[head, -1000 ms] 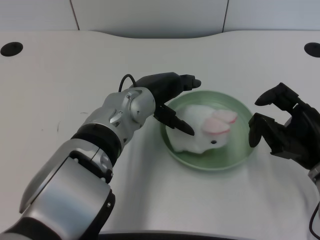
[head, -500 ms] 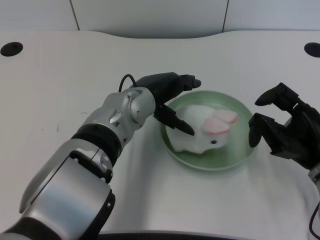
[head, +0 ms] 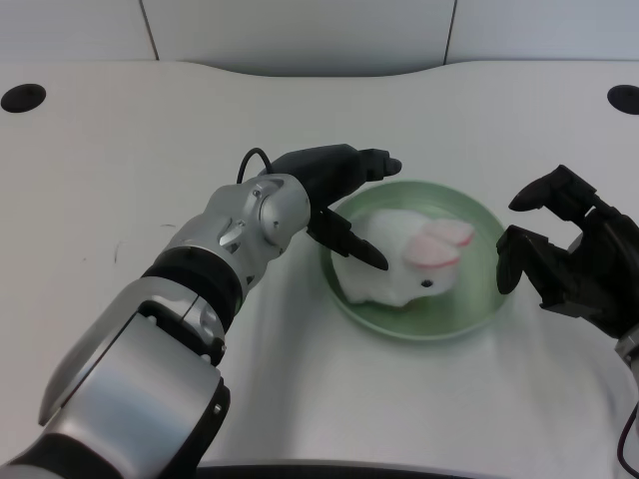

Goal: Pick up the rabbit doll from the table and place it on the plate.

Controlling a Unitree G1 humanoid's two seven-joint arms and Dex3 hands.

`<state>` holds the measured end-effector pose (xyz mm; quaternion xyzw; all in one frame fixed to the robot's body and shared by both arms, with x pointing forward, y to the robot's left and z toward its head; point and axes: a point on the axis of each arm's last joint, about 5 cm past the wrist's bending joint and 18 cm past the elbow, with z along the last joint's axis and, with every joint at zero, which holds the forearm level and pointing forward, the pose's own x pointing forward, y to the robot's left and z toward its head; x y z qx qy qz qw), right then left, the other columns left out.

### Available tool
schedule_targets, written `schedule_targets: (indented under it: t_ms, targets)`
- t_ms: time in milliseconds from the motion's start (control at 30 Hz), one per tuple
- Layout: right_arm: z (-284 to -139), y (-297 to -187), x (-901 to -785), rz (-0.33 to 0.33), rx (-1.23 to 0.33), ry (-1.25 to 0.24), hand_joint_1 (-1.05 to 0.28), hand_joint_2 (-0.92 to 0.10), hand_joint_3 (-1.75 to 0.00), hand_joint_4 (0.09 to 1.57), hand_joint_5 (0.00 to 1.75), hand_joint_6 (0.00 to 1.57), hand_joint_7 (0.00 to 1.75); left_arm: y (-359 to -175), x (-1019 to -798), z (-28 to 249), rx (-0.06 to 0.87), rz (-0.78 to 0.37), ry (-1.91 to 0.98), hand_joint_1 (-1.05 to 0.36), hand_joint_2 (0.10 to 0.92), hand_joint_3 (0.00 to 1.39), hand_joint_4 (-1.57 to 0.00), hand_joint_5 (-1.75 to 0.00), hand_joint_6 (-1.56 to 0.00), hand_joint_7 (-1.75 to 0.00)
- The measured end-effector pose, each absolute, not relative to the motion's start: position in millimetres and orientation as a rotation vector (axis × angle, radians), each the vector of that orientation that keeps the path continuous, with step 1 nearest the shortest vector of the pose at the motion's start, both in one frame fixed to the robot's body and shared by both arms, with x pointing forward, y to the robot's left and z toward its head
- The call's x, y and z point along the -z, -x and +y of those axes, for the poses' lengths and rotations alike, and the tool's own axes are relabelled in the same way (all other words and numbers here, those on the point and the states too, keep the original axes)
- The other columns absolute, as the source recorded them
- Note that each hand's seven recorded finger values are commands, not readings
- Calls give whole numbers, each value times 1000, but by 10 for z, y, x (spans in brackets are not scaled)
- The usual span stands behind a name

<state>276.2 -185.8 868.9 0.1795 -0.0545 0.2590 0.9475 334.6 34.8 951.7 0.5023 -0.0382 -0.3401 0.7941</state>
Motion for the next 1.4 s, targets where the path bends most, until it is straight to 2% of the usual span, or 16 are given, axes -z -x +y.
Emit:
schedule_targets:
  t_ms: [967,1000,1033,1067,1133,1200,1300,1400]
  targets:
    - [-1859,-2762,-8690,-109,-521,-366,-377,-480,-899,753,1746,606,1523,-3355,-9528,366,726,-88,-1069,-831,842,7,-162,-23,-249,-15]
    - [-1849,-2767,-8694,-109,-523,-365,-376,-487,-903,763,1746,606,1525,-3365,-9544,416,709,-90,-985,-685,879,113,-533,-689,-546,-518]
    - [-1845,-2768,-8695,-110,-525,-365,-390,-501,-904,775,1746,614,1548,-3360,-9539,503,678,-111,-844,-565,904,319,-852,-1236,-758,-1107]
    - [-1852,-2768,-8697,-110,-519,-364,-394,-502,-902,781,1746,616,1559,-3333,-9503,603,640,-130,-706,-518,912,400,-963,-1419,-823,-1324]
    - [-1862,-2768,-8699,-109,-511,-362,-392,-502,-901,787,1746,615,1575,-3209,-9313,830,559,-120,-475,-478,919,484,-1057,-1577,-870,-1529]
    - [-1865,-2770,-8701,-108,-505,-361,-390,-501,-900,786,1746,611,1580,-3004,-9042,1102,450,-69,-278,-480,921,503,-1063,-1625,-865,-1586]
    - [-1874,-2774,-8708,-108,-499,-358,-396,-501,-896,781,1746,607,1589,-2522,-8636,1628,215,31,-18,-498,921,491,-1049,-1655,-854,-1599]
    - [-1937,-2780,-8727,-105,-475,-342,-400,-509,-893,783,1746,610,1601,-1992,-8468,2148,-16,84,143,-512,921,474,-1051,-1665,-875,-1586]
